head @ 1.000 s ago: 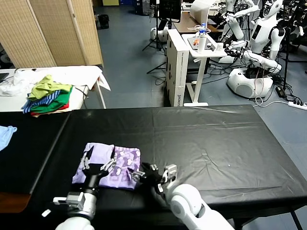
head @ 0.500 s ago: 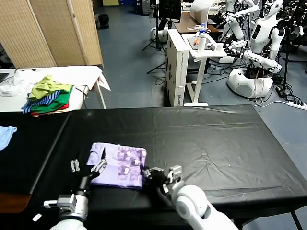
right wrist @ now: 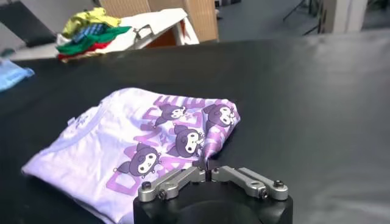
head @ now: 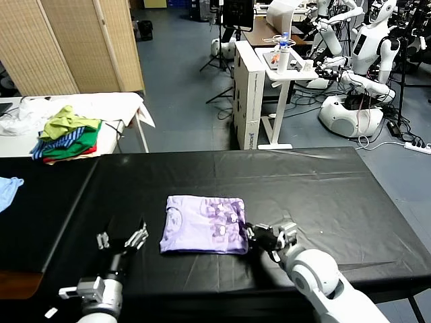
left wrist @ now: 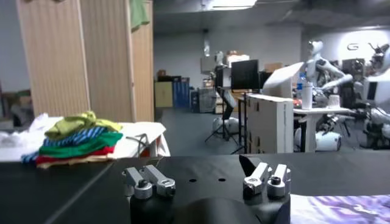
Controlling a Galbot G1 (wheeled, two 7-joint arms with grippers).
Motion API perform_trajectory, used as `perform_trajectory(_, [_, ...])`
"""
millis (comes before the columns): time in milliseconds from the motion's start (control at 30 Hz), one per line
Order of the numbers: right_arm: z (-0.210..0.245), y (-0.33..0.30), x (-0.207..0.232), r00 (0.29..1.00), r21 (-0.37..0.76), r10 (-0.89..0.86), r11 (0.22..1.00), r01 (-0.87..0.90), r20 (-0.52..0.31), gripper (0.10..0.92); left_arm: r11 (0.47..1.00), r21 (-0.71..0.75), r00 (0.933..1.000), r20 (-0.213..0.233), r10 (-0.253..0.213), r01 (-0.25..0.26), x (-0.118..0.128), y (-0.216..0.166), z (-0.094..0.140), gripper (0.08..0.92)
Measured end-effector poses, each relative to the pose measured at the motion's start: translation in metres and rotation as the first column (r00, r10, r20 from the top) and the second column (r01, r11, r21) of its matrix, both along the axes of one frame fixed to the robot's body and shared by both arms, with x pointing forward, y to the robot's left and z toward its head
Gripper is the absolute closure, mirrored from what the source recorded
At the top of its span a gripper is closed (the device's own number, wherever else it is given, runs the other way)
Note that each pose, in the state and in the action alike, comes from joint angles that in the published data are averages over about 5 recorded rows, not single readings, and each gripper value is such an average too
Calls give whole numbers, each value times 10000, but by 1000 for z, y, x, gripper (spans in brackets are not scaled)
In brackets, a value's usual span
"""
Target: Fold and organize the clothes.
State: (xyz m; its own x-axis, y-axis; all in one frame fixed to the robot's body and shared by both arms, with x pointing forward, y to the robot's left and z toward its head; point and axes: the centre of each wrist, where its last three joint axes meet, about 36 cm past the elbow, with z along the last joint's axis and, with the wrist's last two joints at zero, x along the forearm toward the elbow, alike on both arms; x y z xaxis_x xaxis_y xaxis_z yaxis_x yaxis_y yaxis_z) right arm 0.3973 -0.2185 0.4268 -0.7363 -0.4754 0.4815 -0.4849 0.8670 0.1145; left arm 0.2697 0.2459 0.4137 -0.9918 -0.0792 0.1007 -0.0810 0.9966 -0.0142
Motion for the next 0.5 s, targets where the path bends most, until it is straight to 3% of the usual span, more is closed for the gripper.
perform_trajectory(300, [4,-11,-16,9940,-554,-151,9982,212,1087,216,9997,-179,9997,-154,-193,190,-8,7,-2,92])
perform_trajectory(367, [6,-13,-20,9923,-588,-311,9975,384,1202,147,9996,-208,9994,-307,-173,166,-12,7,-1,92])
perform_trajectory(500, [11,-19,-32,9866,-573,-645,9956,738,1498,117,9994,-307,9969,-767,-158,135,-22,8,3,92])
